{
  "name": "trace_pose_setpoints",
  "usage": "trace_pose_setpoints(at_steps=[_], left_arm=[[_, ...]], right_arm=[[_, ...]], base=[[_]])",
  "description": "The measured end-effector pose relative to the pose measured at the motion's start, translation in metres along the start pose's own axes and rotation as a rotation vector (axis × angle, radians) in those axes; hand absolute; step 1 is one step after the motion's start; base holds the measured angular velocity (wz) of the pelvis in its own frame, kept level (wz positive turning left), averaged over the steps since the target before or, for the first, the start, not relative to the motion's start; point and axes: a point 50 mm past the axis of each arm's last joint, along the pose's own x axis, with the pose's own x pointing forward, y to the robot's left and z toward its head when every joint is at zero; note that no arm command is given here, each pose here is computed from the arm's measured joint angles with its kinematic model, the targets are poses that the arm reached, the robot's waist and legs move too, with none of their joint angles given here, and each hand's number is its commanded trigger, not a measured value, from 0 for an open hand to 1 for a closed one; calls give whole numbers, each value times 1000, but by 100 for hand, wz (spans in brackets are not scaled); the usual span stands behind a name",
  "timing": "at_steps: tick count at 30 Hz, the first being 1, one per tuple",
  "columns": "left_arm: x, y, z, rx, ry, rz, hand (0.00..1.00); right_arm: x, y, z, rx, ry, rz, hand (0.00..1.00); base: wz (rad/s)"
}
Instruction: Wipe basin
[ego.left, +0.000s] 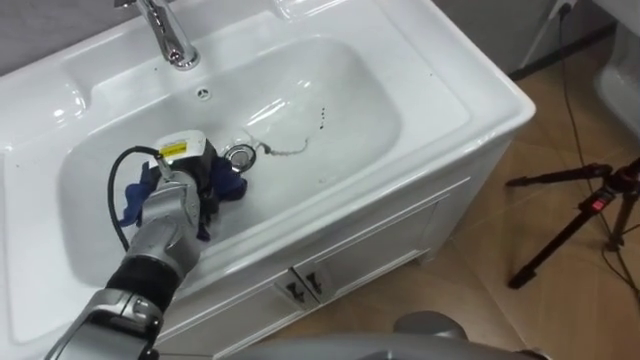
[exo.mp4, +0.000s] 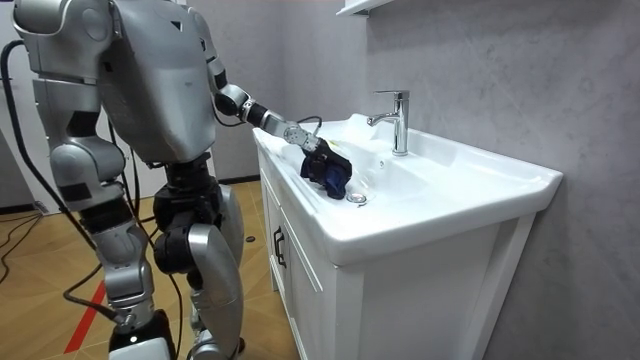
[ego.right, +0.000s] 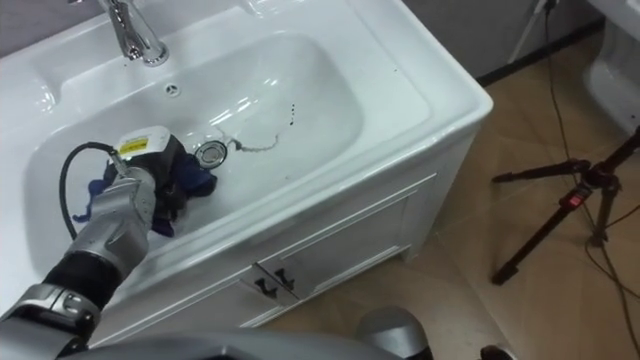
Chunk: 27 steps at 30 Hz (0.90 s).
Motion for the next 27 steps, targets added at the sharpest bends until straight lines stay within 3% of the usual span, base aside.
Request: trace_pose_setpoints(at_steps=[13,27], left_arm=[[-1,8,46,-63,-159,-2,100],[-2,-4,29,-131,-129,-25,100]], right_arm=[[0,0,6,1,-16,-18,0],[-1,1,6,25,-15,-12,0]], base=[[0],[-1]])
